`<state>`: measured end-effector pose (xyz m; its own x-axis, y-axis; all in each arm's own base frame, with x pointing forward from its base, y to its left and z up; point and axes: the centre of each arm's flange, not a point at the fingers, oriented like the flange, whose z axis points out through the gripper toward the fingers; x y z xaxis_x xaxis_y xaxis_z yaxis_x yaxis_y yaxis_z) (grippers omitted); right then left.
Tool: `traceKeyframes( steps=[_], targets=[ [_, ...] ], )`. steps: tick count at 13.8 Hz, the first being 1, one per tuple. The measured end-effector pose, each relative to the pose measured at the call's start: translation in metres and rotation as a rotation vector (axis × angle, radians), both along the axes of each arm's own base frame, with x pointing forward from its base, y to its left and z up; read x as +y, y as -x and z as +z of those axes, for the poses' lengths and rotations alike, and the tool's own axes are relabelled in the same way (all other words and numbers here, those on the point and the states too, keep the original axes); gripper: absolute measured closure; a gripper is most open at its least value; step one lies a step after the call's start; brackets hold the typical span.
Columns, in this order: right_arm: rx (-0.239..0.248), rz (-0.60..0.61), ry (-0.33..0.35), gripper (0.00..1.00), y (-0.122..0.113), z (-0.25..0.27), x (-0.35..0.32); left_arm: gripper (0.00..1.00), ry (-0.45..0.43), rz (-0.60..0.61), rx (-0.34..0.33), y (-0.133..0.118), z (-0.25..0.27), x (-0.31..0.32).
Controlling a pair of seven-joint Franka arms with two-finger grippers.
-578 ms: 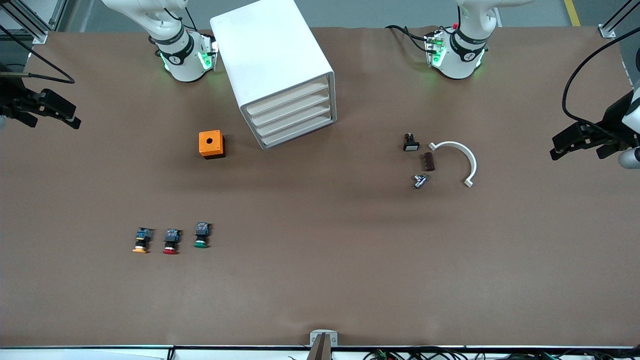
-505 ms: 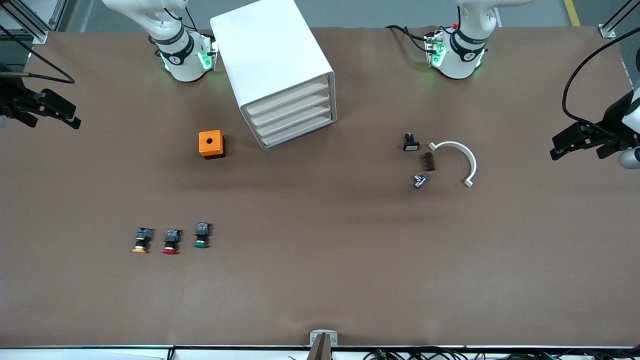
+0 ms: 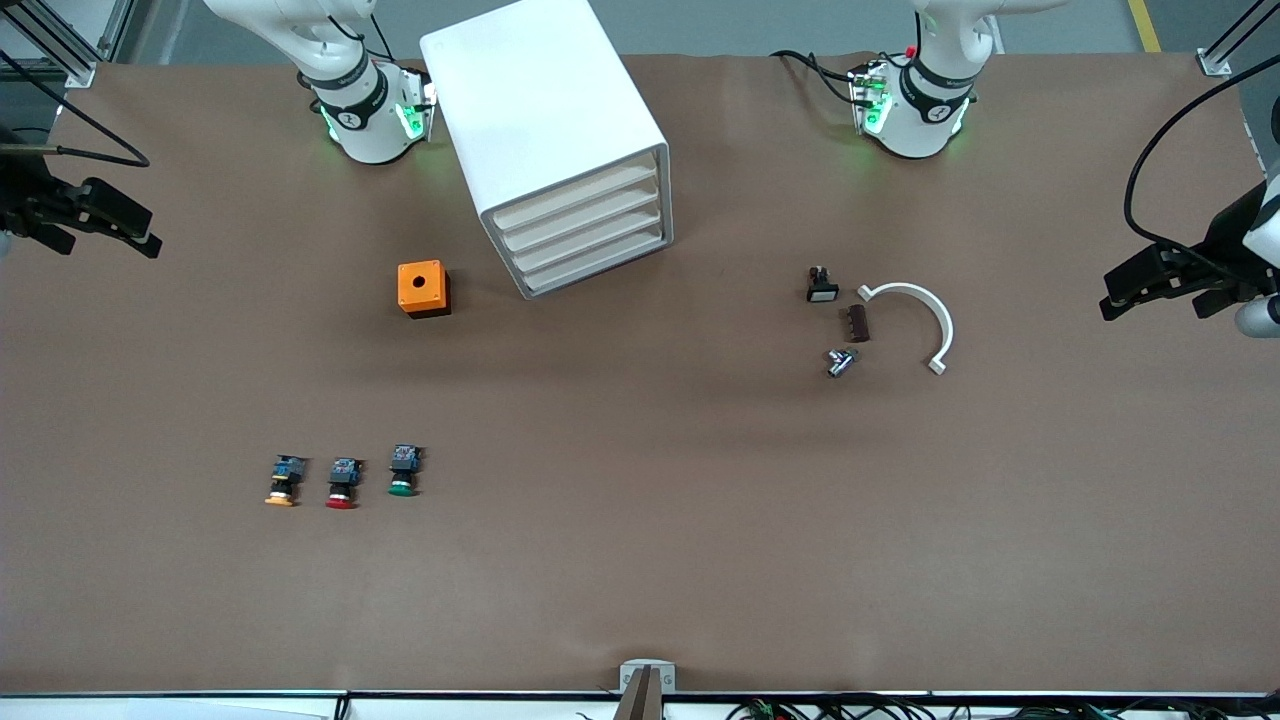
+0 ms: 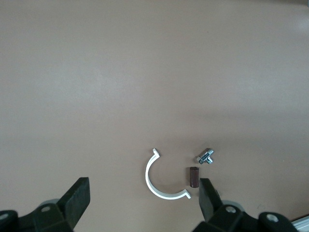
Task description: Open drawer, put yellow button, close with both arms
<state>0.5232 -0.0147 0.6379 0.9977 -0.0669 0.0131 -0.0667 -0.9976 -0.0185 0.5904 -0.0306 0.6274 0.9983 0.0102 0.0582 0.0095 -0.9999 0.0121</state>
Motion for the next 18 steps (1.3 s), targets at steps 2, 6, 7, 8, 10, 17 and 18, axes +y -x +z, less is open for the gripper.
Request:
traceKeyframes(
  steps=[2,6,7,8,10,17,18],
  targets=[
    [0.0,0.0,0.0,0.0,0.0,0.0,0.0,0.0,0.004,0.0,0.007,-0.002,-0.004,0.0],
    [0.0,0.0,0.0,0.0,0.0,0.0,0.0,0.0,0.029,0.014,0.069,-0.018,-0.042,-0.014],
    [0.0,0.0,0.0,0.0,0.0,0.0,0.0,0.0,0.035,0.041,0.095,-0.024,-0.057,-0.022],
    [0.0,0.0,0.0,0.0,0.0,0.0,0.0,0.0,0.041,0.074,0.12,-0.029,-0.072,-0.034],
    [0.0,0.0,0.0,0.0,0.0,0.0,0.0,0.0,0.038,0.153,0.164,-0.034,-0.1,-0.071],
    [0.0,0.001,0.0,0.0,0.0,0.0,0.0,0.0,-0.013,0.439,0.24,-0.033,-0.174,-0.215],
    [0.0,0.001,0.0,0.0,0.0,0.0,0.0,0.0,-0.01,0.484,0.23,-0.032,-0.18,-0.232]
  ],
)
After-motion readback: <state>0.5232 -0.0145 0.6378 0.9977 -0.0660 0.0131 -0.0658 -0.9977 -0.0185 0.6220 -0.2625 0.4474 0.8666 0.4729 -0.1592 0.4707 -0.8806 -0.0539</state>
